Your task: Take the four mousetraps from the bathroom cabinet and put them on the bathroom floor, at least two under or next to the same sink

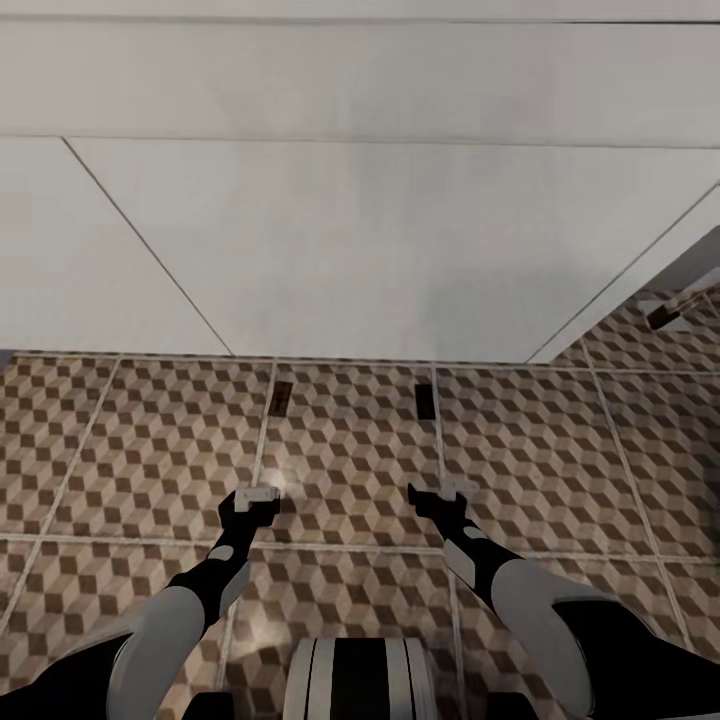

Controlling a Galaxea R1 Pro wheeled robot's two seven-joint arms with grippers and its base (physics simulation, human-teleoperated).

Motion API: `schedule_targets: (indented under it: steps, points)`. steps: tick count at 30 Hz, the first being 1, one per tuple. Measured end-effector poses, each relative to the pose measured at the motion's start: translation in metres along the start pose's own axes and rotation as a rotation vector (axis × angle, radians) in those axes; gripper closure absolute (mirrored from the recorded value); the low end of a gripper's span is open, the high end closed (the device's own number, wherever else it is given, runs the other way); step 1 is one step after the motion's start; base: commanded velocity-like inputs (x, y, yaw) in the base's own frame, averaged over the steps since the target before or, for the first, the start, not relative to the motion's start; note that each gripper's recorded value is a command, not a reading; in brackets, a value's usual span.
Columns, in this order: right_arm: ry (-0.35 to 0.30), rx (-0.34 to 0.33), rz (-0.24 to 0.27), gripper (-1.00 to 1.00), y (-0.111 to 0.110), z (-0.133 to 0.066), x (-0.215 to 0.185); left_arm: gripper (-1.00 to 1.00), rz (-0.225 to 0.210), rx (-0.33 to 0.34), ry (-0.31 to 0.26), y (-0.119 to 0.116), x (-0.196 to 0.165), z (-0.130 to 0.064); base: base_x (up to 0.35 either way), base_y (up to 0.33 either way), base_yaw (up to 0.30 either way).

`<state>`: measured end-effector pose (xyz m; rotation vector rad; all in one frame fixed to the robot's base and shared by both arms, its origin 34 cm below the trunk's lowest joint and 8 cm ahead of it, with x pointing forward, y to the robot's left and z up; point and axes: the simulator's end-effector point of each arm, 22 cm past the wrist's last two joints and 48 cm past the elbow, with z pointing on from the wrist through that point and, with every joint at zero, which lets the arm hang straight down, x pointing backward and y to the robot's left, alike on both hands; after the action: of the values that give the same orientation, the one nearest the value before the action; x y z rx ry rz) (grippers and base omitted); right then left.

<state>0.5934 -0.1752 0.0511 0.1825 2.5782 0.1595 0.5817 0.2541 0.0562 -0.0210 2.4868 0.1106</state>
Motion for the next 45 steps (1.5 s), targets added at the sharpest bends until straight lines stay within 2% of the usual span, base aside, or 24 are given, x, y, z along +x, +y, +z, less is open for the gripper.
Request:
schedule_targets:
  steps: [45]
  points:
    - [0.0,0.0,0.001,-1.0,-0.0001,0.0,-0.0001,-1.0,-0.002,0.003,-0.001,-0.003,-0.0004,-0.0002,-0.004,0.0,0.0]
